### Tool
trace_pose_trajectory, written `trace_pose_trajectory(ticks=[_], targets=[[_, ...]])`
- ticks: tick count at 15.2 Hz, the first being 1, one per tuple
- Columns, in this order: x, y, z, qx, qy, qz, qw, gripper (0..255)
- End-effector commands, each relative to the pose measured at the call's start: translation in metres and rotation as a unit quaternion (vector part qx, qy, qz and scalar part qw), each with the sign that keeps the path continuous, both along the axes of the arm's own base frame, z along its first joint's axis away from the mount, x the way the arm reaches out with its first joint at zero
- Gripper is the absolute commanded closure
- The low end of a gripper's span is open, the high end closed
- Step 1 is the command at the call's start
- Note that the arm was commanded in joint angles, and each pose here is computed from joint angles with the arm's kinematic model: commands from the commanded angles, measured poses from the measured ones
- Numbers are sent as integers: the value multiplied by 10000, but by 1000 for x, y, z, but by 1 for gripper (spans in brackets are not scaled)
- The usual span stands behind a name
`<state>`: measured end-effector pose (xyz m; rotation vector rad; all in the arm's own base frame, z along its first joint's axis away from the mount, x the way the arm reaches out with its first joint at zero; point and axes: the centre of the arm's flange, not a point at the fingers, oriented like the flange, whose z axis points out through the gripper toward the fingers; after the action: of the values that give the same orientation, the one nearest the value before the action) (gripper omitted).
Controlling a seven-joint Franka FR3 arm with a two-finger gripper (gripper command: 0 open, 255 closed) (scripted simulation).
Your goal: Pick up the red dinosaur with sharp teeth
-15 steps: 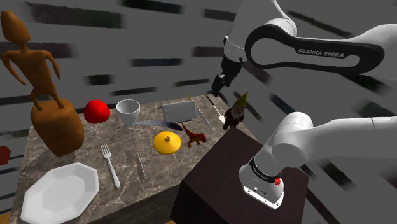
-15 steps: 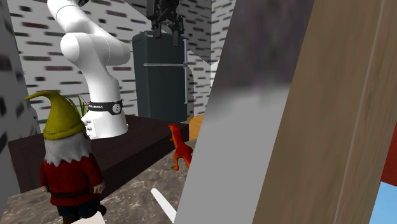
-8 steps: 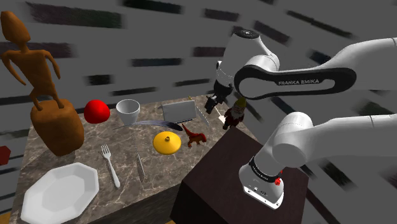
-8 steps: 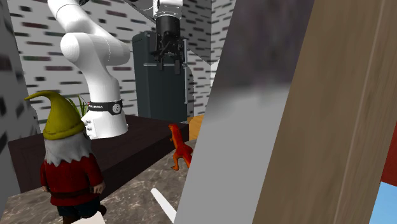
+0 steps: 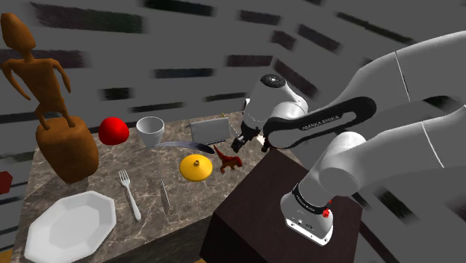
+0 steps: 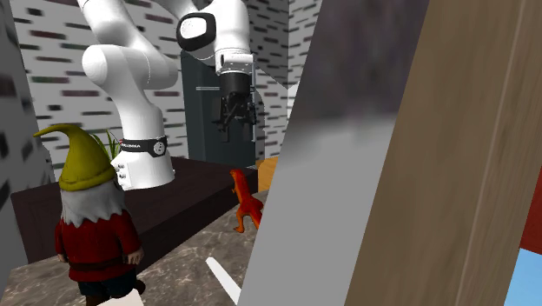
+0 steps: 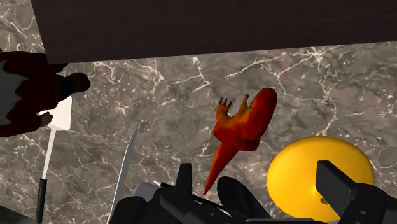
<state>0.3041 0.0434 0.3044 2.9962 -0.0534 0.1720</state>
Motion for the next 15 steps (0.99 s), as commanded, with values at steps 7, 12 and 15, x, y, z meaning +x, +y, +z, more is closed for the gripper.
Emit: trace_pose_trajectory(ticks=[7, 12, 15], targets=[[1, 6, -82, -7, -98, -42, 9999, 0], [1, 6, -106, -7, -99, -42, 9999, 0], [1, 7, -107, -3, -99, -42, 9999, 255]])
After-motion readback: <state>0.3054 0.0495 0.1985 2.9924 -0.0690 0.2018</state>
